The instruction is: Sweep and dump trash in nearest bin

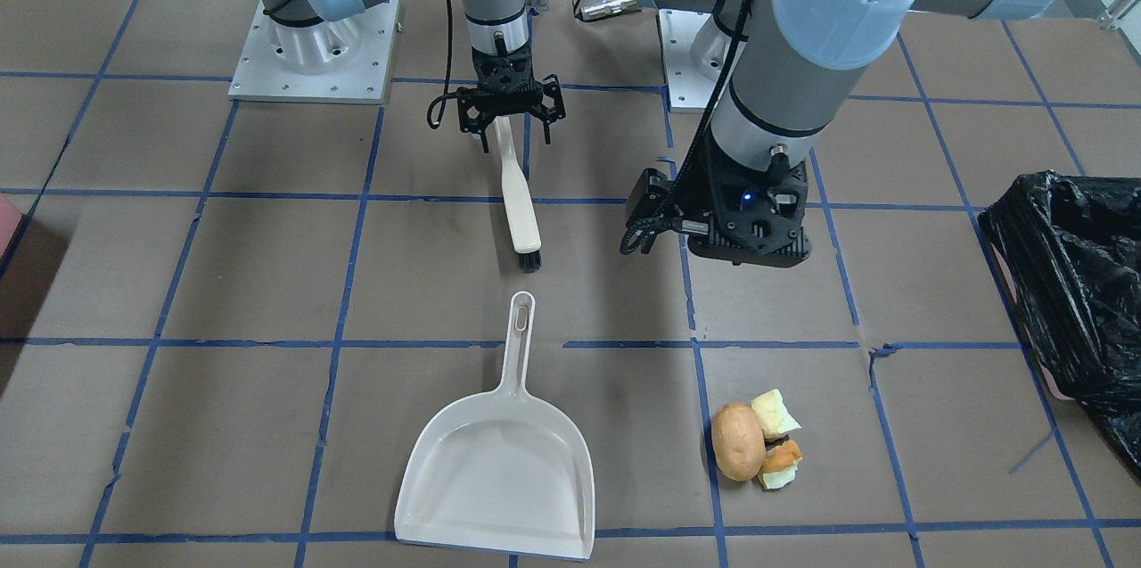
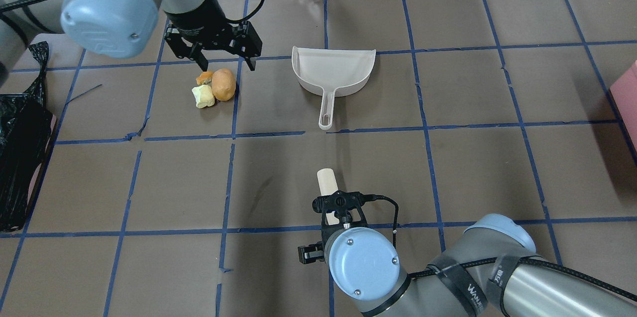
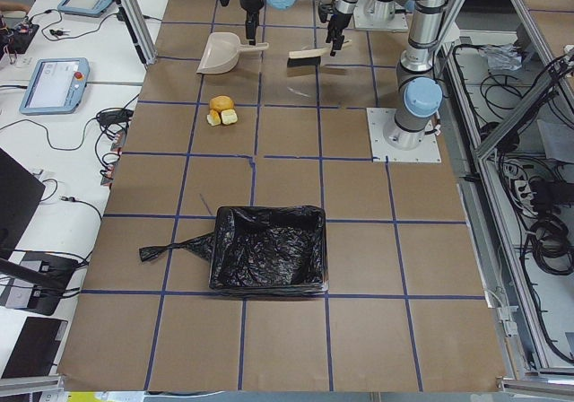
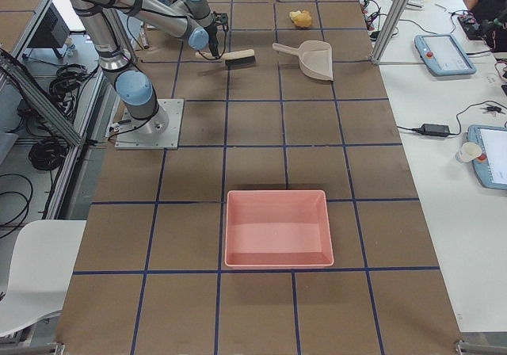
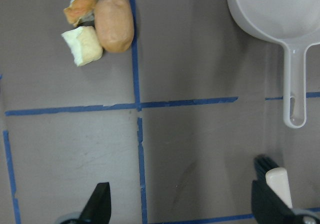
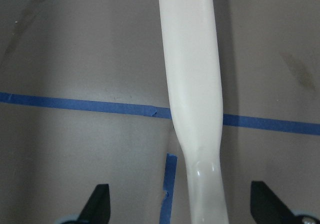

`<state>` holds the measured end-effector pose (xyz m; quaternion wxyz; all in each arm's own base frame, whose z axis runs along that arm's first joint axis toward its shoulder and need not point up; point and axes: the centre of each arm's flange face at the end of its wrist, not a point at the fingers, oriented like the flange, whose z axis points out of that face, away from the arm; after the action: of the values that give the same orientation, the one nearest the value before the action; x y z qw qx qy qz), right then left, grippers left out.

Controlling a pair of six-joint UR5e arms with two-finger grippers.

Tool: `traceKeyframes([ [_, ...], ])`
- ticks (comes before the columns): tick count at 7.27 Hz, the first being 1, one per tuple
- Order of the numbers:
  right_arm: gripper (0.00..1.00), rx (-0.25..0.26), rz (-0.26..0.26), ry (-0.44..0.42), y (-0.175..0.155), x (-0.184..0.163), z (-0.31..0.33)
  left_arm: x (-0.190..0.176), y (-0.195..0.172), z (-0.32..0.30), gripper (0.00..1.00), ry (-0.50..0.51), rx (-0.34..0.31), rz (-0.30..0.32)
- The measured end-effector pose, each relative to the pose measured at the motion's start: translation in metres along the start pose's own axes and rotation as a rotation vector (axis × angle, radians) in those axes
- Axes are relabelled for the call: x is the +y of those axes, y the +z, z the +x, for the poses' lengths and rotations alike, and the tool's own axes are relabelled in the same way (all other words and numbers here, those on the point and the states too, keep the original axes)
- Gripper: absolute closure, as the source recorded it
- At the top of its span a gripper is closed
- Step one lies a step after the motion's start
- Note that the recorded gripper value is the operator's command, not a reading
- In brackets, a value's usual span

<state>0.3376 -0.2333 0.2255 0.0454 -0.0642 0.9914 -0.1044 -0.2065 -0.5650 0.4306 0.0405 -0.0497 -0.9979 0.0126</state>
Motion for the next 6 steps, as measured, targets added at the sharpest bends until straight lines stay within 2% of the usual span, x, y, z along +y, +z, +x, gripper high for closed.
traceKeyframes([
  [3,0.0,0.042,0.002,-0.024,0.002,-0.003,0.007,-0.021,0.025,0.024,0.0,0.024,0.088,-0.019],
  [4,0.0,0.045,0.003,-0.028,0.002,-0.006,0.01,-0.033,0.047,0.039,0.0,0.048,0.092,-0.017],
  [6,0.0,0.042,0.016,-0.014,-0.002,-0.018,0.018,-0.049,0.097,0.082,0.0,0.113,0.047,0.01],
])
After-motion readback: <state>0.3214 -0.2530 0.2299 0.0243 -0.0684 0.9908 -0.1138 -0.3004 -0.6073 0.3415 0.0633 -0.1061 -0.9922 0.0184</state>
